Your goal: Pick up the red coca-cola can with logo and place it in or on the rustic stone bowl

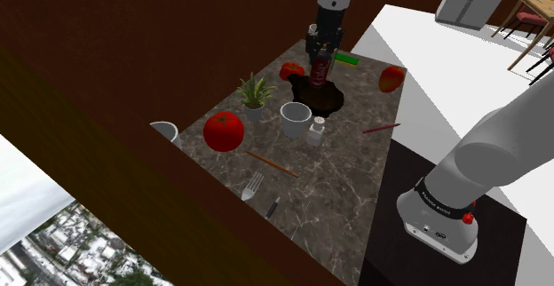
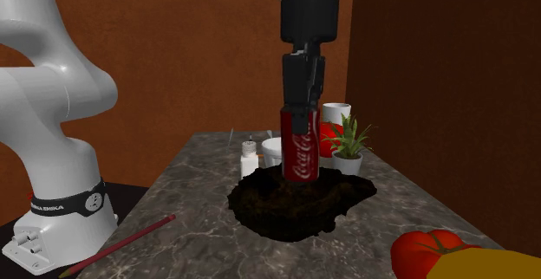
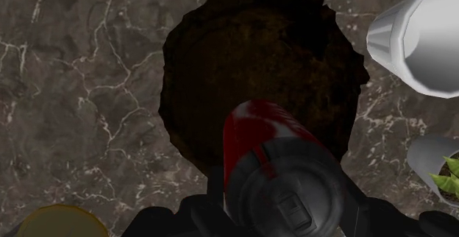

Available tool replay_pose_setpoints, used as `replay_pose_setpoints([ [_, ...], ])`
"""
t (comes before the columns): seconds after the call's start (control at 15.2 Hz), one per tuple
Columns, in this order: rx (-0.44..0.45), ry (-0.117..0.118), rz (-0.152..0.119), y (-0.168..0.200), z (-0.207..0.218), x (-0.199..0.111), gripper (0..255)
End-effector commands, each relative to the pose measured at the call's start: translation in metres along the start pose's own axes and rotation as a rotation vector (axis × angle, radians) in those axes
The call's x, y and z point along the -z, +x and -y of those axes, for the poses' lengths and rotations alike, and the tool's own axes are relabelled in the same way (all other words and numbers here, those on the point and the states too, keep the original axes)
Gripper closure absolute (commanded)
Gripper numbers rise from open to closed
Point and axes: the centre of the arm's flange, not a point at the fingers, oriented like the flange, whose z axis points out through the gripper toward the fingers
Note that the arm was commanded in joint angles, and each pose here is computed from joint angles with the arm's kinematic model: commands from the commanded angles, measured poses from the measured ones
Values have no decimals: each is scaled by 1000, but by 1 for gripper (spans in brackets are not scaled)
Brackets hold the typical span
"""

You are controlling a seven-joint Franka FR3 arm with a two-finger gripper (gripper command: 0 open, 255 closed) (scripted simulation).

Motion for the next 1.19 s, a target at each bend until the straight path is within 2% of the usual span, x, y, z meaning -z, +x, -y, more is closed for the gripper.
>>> replay_pose_setpoints([
  [0.0, 0, 0, 0, 0, 0, 0, 0],
  [0.33, 0, 0, 0, 0, 0, 0, 0],
  [0.59, 0, 0, 0, 0, 0, 50, 0],
  [1.12, 0, 0, 0, 0, 0, 50, 0],
])
